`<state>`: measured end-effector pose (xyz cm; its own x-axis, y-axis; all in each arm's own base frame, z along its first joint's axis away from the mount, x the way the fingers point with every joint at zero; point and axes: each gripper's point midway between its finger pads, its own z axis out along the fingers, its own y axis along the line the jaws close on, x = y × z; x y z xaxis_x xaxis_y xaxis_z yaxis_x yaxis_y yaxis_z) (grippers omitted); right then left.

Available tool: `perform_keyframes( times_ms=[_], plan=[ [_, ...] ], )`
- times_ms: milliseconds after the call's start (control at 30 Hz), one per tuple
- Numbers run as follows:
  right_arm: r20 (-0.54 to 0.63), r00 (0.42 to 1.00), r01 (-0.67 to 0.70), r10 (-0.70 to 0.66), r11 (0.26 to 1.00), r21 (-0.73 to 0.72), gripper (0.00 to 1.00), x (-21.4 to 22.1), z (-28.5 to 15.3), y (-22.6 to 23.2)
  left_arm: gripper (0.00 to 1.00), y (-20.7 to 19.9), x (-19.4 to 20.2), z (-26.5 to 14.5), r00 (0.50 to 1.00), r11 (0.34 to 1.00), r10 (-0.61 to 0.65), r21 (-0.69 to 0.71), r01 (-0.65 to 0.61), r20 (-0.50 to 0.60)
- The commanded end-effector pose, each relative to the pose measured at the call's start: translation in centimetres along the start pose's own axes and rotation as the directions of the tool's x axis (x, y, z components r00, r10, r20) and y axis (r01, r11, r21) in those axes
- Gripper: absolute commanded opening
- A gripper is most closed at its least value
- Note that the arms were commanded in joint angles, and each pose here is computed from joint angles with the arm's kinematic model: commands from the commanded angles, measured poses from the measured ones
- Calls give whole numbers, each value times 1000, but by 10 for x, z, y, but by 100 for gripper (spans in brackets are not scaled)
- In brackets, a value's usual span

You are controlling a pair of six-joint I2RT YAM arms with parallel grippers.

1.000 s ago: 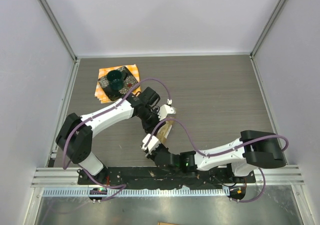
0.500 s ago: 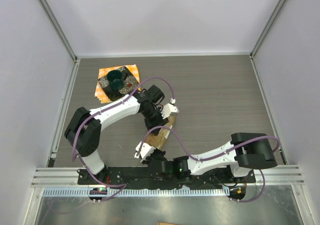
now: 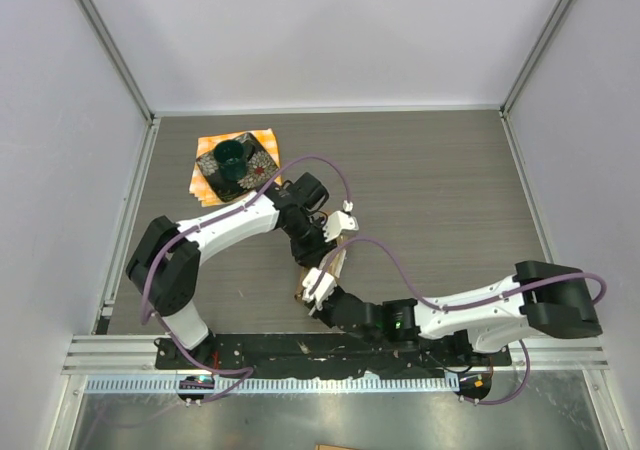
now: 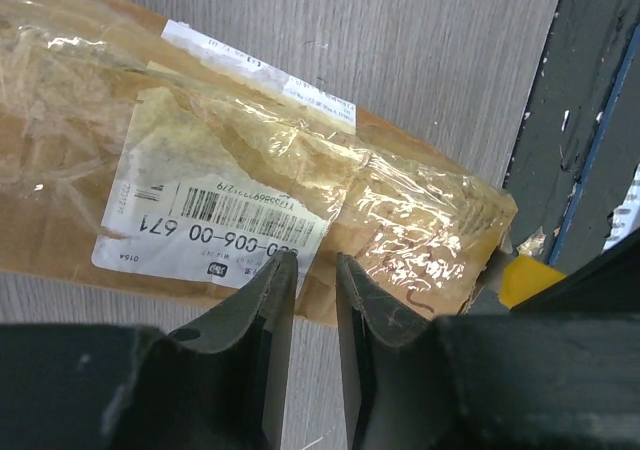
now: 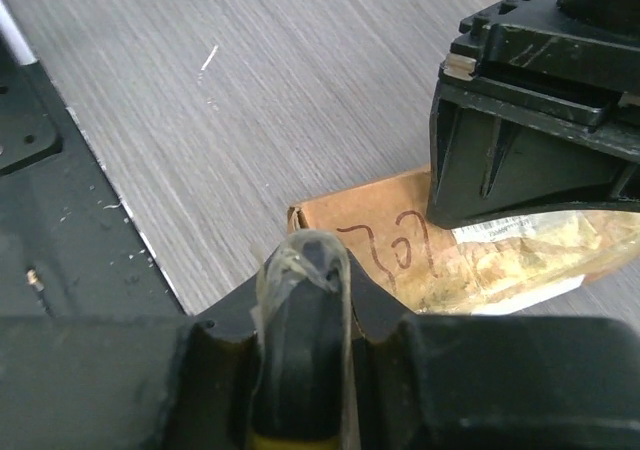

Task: Unpack the express box
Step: Cut the express box at the center of the board.

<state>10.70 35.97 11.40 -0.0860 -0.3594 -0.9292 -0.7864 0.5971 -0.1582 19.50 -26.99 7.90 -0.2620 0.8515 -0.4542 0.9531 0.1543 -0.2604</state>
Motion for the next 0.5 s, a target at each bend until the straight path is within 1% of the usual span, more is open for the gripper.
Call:
perform_keyframes(
  times_ms=[0,33,167,300,367,467],
  plan=[
    [93,989,-87,111,969,-230,1,-33,-13,21,28,15,38,13,993,998,28,-45,-33,-119],
    [124,984,-91,125,965,-245,1,-42,-18,21,27,15,38,13,993,998,29,-47,-35,-117],
    [173,976,-81,134,956,-283,1,-55,-22,21,25,14,43,14,991,998,36,-44,-42,-130],
    [239,959,-71,152,946,-315,1,-79,-28,21,24,14,48,15,988,998,48,-43,-55,-147],
    [255,955,-63,151,943,-326,1,-88,-29,19,24,15,50,15,987,997,50,-42,-57,-152],
    [232,964,-49,128,947,-317,1,-81,-28,14,24,15,49,14,988,997,52,-46,-59,-148]
  ],
)
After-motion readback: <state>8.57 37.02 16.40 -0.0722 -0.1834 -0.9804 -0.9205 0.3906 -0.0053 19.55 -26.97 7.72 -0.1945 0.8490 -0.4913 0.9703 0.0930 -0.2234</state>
